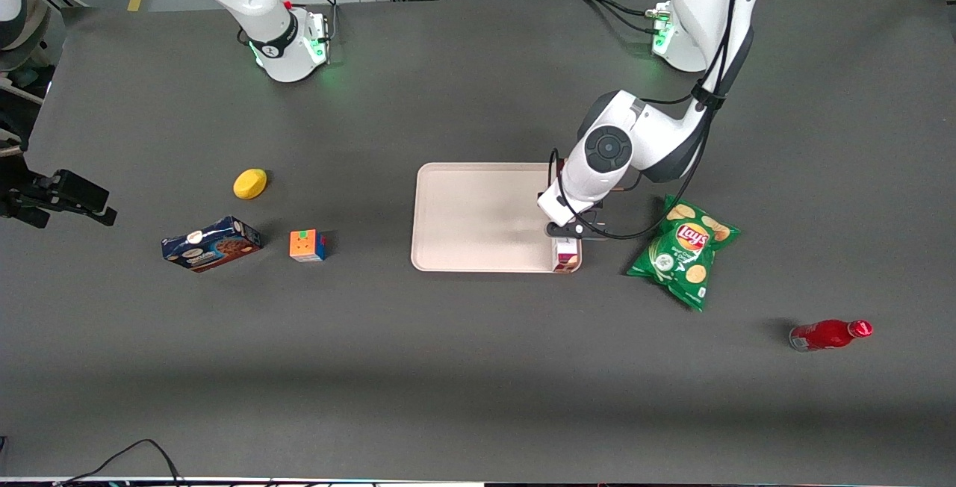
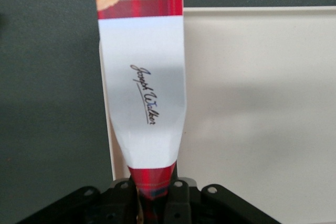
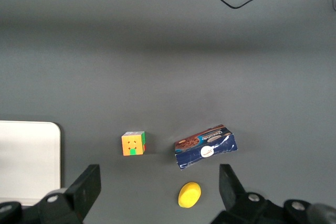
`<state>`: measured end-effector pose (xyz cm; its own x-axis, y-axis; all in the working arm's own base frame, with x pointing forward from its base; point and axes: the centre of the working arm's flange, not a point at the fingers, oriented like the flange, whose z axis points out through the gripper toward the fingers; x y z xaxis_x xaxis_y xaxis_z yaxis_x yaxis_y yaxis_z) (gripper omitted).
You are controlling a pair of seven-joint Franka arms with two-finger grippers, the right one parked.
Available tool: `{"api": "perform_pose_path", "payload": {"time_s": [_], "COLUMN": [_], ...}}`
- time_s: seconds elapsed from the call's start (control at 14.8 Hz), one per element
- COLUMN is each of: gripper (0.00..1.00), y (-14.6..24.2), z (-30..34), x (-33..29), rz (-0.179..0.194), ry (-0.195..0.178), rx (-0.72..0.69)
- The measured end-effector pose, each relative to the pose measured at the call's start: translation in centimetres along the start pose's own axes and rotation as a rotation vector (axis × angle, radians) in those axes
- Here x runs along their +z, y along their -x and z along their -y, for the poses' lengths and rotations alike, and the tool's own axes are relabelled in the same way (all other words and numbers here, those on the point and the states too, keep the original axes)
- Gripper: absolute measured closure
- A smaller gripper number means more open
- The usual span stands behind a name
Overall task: Place red cookie box on tray
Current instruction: 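Lower the cookie box onto the tray's rim area and release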
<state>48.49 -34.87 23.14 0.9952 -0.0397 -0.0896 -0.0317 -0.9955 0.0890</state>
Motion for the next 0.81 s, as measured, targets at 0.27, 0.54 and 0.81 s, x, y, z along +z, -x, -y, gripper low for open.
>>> {"api": "perform_pose_path", "payload": {"time_s": [0.27,0.54,0.81], "gripper": [0.54,0.13,0.00], "y": [0.1,0.0,-0.8], "z": [0.0,0.0,-0.1], "x": [0.2,0.1,-2.2], "rz": [-0.008,-0.009,-0.047], "ry": [0.005,0.006,0.021], "rx": [-0.007,-0.022,-0.031]}}
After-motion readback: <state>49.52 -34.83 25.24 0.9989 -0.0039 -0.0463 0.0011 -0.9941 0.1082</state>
